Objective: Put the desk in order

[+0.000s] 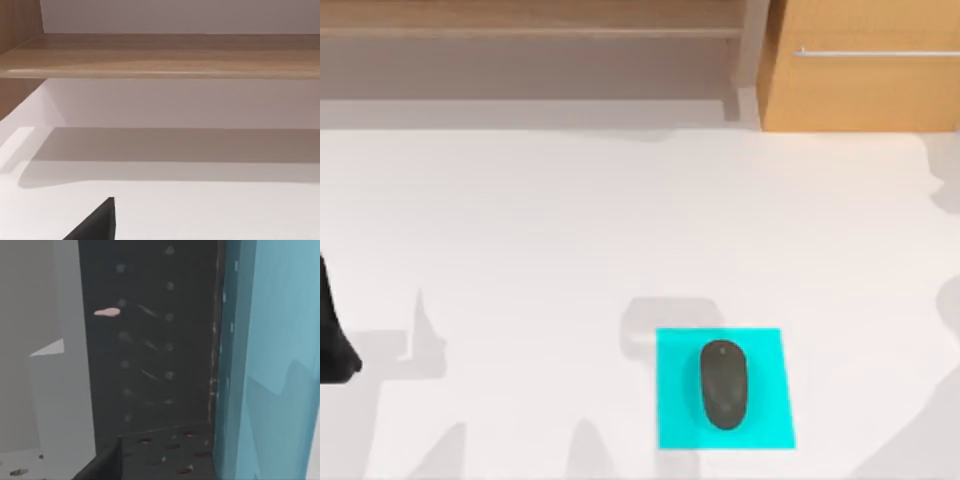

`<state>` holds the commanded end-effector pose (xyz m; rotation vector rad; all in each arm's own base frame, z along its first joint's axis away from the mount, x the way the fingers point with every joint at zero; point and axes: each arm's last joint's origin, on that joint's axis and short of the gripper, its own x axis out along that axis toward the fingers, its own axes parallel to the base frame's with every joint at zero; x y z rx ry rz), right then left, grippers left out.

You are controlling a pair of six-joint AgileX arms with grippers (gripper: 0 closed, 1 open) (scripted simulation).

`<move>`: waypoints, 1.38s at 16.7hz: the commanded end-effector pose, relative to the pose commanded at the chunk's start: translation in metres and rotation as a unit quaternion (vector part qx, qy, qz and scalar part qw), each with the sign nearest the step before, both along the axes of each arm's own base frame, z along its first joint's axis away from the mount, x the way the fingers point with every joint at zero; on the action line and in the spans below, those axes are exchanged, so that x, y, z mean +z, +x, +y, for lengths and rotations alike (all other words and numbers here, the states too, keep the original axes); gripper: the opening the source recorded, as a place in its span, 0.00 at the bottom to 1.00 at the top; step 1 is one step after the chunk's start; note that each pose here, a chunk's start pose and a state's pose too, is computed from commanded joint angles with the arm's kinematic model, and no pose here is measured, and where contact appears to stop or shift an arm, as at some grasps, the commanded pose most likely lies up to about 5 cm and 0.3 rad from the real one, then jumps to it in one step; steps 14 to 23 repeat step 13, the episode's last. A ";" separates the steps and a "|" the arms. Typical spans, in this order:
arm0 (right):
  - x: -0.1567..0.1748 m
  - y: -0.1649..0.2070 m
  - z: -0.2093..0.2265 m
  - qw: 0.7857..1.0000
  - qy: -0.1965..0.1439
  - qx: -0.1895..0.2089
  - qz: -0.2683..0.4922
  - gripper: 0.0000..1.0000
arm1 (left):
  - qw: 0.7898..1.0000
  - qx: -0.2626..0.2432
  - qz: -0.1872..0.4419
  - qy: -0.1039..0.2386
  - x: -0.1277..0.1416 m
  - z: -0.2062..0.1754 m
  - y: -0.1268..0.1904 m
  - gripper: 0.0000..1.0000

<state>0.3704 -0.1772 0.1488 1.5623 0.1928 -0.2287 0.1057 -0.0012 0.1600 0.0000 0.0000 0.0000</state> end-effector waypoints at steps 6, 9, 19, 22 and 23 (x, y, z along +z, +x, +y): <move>0.004 -0.013 0.002 1.000 -0.005 0.005 -0.004 1.00 | 1.000 0.000 0.000 0.000 0.000 0.000 0.000 1.00; 0.007 -0.032 0.002 1.000 -0.008 0.004 -0.009 1.00 | 1.000 0.000 0.000 0.000 0.000 0.000 0.000 1.00; 0.000 -0.050 0.000 1.000 0.000 -0.001 0.000 1.00 | 1.000 0.000 0.000 0.000 0.000 0.000 0.000 1.00; 0.000 -0.050 0.000 1.000 0.000 -0.001 0.000 1.00 | 1.000 0.000 0.000 0.000 0.000 0.000 0.000 1.00; 0.000 -0.050 0.000 1.000 0.000 -0.001 0.000 1.00 | 1.000 0.000 0.000 0.000 0.000 0.000 0.000 1.00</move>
